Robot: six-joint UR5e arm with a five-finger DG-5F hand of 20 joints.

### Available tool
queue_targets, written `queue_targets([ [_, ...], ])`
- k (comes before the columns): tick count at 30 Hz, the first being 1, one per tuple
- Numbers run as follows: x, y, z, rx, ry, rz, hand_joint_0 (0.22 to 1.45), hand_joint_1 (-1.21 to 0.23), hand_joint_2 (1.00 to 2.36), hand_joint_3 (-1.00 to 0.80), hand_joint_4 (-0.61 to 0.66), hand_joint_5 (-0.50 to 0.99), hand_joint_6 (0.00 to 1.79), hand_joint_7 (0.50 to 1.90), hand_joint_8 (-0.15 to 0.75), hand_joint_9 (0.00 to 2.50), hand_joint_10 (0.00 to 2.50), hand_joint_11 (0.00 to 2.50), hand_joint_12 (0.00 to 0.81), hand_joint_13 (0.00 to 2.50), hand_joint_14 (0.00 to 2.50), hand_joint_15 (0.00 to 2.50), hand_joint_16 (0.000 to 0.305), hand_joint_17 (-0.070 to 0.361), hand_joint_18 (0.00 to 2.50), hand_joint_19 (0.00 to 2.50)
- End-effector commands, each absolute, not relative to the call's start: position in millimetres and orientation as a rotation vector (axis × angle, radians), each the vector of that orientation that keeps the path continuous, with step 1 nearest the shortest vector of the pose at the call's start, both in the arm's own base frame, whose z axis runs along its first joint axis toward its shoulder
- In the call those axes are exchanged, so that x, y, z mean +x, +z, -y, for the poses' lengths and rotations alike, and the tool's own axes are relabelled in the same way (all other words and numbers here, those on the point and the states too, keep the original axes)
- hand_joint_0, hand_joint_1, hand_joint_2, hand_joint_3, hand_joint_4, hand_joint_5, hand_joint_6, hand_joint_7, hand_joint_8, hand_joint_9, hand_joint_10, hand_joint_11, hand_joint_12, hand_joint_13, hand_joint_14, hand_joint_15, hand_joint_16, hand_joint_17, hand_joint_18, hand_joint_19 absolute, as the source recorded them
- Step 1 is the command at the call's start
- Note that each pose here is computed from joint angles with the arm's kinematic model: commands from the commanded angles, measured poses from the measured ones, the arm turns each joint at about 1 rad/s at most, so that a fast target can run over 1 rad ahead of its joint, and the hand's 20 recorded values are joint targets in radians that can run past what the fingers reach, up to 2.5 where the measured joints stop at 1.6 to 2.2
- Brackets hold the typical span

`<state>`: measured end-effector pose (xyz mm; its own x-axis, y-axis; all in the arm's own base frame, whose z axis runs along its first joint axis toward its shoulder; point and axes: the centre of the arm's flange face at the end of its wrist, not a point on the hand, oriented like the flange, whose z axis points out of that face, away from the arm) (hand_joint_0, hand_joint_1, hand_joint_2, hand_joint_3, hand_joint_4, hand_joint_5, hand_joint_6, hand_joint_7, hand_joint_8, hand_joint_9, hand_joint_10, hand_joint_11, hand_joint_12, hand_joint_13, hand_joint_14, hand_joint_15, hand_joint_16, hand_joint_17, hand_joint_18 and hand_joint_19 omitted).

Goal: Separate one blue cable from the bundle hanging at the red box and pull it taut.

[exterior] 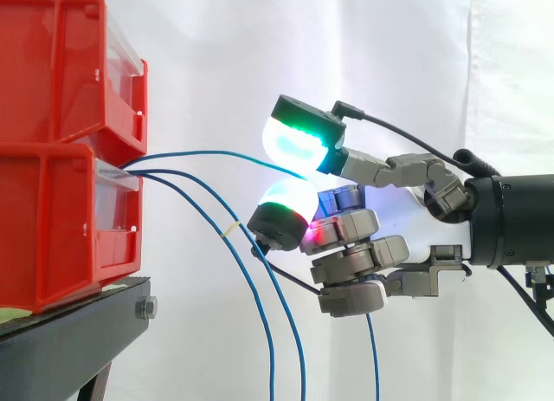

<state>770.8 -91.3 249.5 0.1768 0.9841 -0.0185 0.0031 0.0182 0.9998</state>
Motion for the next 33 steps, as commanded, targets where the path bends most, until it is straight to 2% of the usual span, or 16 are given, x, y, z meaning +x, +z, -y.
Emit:
queue_targets([
  [1,770.7,250.5,91.5,1.275,1.064,-1.086,0.54,-0.43,1.0,-0.5,0.12,-0.19,0.93,1.25,0.27,0.83,1.19,1.66,0.316,0.91,2.42,1.14,0.039,0.088,1.07,1.51],
  [6,771.0,249.4,90.3,1.274,1.063,-1.089,0.6,-0.4,1.0,-0.5,0.12,-0.19,0.92,1.26,0.26,0.85,1.13,1.69,0.304,0.92,2.39,1.17,0.036,0.08,1.07,1.52],
  [11,770.8,249.4,91.4,1.276,1.063,-1.087,0.61,-0.55,1.02,-0.33,0.13,-0.19,0.92,1.33,0.261,0.85,1.13,1.74,0.306,0.93,2.35,1.21,0.036,0.081,1.07,1.51],
  [19,770.8,250.5,90.3,1.274,1.065,-1.087,0.63,-0.69,1.02,-0.24,0.15,-0.2,0.94,1.33,0.26,0.82,1.15,1.72,0.307,0.93,2.32,1.22,0.037,0.083,1.06,1.51],
  [23,770.8,250.5,90.4,1.275,1.064,-1.086,0.64,-0.67,1.02,-0.3,0.15,-0.21,0.94,1.3,0.263,0.82,1.17,1.7,0.304,0.93,2.32,1.22,0.037,0.083,1.06,1.5],
  [26,770.9,249.2,89.2,1.275,1.062,-1.09,0.62,-0.57,1.0,-0.5,0.14,-0.21,0.94,1.25,0.259,0.83,1.18,1.68,0.308,0.94,2.34,1.19,0.036,0.081,1.06,1.51],
  [29,770.9,249.2,89.2,1.276,1.064,-1.089,0.57,-0.5,1.0,-0.5,0.15,-0.21,0.94,1.2,0.269,0.83,1.21,1.68,0.308,0.94,2.36,1.19,0.037,0.084,1.08,1.51],
  [33,771.2,249.4,88.0,1.274,1.064,-1.09,0.55,-0.47,1.0,-0.5,0.17,-0.21,0.94,1.22,0.274,0.84,1.22,1.65,0.314,0.95,2.39,1.15,0.038,0.086,1.09,1.5],
])
